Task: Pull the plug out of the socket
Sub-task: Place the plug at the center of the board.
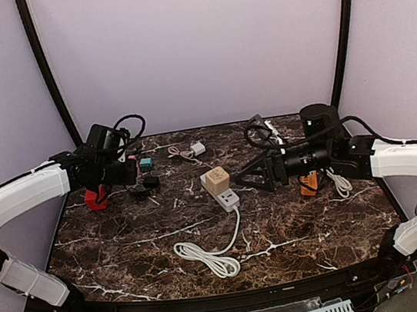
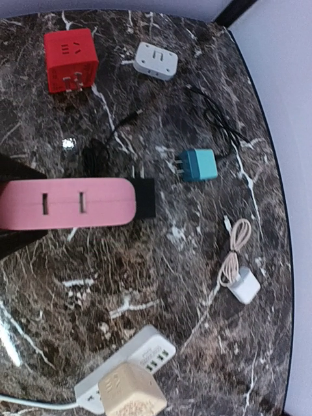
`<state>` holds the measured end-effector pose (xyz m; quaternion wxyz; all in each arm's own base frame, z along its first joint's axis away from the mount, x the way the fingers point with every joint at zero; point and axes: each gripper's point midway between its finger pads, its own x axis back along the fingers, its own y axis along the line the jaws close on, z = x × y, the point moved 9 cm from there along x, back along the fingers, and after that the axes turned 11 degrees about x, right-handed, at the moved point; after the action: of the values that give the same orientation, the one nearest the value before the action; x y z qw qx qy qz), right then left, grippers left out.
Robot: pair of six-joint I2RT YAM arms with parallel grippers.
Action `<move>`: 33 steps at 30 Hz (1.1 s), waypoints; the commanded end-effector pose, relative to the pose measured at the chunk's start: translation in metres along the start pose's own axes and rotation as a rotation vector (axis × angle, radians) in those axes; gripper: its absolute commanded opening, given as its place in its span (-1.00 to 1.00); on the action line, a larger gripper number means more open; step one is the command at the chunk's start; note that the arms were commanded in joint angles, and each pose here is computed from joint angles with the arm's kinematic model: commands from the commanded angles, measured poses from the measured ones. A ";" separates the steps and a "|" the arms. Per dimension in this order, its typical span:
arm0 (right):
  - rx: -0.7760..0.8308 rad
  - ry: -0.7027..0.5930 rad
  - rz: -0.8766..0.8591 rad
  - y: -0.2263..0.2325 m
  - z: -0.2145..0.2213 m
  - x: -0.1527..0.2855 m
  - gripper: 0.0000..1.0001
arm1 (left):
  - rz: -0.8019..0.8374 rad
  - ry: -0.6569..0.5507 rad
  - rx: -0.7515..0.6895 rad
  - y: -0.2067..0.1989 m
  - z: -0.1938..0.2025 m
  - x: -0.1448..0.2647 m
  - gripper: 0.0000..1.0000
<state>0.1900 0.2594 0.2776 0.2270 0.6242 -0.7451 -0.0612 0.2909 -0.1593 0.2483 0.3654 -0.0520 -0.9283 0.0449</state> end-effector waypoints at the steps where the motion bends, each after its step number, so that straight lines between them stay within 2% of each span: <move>1: 0.076 -0.007 0.103 -0.001 -0.009 0.011 0.91 | -0.198 0.041 -0.012 0.034 -0.003 -0.010 -0.98; 4: 0.085 -0.020 0.131 0.000 -0.012 0.015 0.94 | -0.277 0.076 -0.020 0.047 -0.006 -0.028 -0.98; 8: 0.071 -0.048 0.220 -0.004 -0.014 0.021 0.97 | -0.296 0.125 0.033 0.064 -0.012 -0.060 -0.98; 14: 0.069 -0.082 0.325 -0.005 -0.008 0.036 0.97 | -0.393 0.134 -0.045 0.063 -0.035 -0.092 -0.98; 19: 0.078 -0.089 0.316 -0.001 -0.004 0.042 0.97 | -0.461 0.196 -0.116 0.063 -0.043 -0.123 -0.98; 26: 0.084 -0.097 0.321 0.001 -0.004 0.047 0.97 | -0.494 0.242 -0.126 0.074 -0.044 -0.143 -0.99; 29: 0.084 -0.093 0.309 0.001 -0.005 0.045 0.97 | -0.562 0.257 -0.170 0.081 -0.044 -0.152 -0.98; 33: 0.080 -0.087 0.295 0.001 -0.006 0.043 0.97 | -0.587 0.287 -0.193 0.086 -0.052 -0.164 -0.91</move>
<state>0.1837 0.2196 0.2953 0.1758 0.5130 -0.8398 -0.0258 0.4440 -0.1018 0.1608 0.4728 0.1614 -0.8568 -0.1276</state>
